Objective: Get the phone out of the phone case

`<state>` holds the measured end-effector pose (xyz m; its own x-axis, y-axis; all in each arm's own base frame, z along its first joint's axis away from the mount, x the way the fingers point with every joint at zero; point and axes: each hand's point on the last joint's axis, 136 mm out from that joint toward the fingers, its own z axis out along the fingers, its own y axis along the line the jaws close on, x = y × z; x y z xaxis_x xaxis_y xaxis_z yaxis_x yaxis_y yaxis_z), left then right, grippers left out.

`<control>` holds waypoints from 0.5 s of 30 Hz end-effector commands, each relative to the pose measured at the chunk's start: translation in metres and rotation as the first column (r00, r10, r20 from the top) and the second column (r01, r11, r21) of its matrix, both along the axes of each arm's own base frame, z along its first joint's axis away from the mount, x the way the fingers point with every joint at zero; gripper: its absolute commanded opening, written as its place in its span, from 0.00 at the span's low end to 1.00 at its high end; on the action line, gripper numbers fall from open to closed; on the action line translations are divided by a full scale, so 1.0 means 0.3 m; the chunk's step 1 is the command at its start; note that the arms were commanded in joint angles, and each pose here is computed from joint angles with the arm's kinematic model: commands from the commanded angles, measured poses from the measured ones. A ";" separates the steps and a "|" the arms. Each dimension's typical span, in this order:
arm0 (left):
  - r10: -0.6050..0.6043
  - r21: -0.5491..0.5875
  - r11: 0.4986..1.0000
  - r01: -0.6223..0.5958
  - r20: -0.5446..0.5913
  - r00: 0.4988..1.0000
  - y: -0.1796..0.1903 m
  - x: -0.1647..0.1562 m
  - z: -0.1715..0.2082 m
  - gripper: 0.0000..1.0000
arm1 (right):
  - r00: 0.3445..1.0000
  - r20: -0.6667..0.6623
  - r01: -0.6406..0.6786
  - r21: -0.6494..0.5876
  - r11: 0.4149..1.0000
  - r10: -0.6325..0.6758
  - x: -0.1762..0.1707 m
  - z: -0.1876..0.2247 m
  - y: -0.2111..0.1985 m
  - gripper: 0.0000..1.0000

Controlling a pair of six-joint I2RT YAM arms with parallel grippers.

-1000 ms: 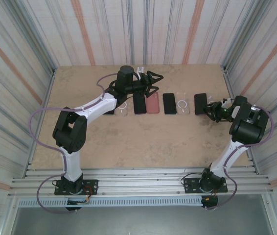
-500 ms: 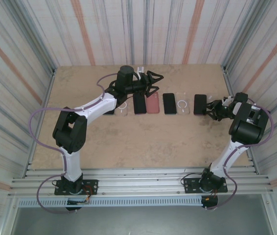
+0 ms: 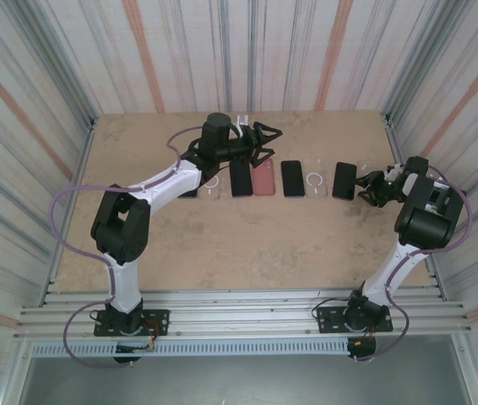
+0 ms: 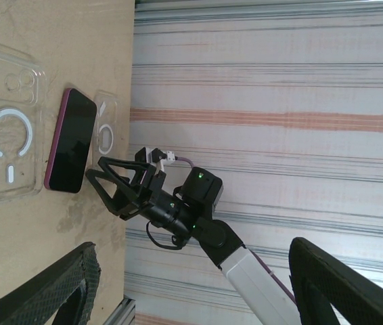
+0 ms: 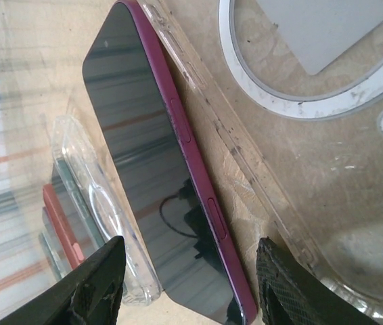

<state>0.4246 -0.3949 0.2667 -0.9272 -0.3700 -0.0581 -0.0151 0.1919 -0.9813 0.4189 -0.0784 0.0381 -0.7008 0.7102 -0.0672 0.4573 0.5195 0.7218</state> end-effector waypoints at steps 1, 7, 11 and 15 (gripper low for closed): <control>0.001 -0.031 1.000 0.001 0.070 0.998 0.022 0.008 0.104 0.76 | 0.998 0.052 -0.031 -0.069 0.997 0.035 0.011 0.102 -0.001 0.53; 0.003 0.016 1.000 -0.004 0.102 0.995 0.054 0.006 0.119 0.76 | 0.991 0.009 -0.127 -0.249 0.960 0.133 -0.031 0.131 0.041 0.60; -0.003 0.047 0.999 -0.003 0.118 0.993 0.069 0.000 0.122 0.76 | 0.962 -0.094 -0.271 -0.454 0.849 0.257 -0.056 0.114 0.067 0.67; -0.012 0.064 0.998 0.004 0.120 0.993 0.073 -0.009 0.118 0.76 | 0.925 -0.208 -0.377 -0.620 0.689 0.319 -0.047 0.094 0.057 0.71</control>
<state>0.4313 -0.3791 0.2593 -0.9222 -0.3719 -0.1061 0.0026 0.2684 -0.9633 0.4159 -0.0412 0.0707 -0.8638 0.3756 -0.3358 0.2426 0.8943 0.3760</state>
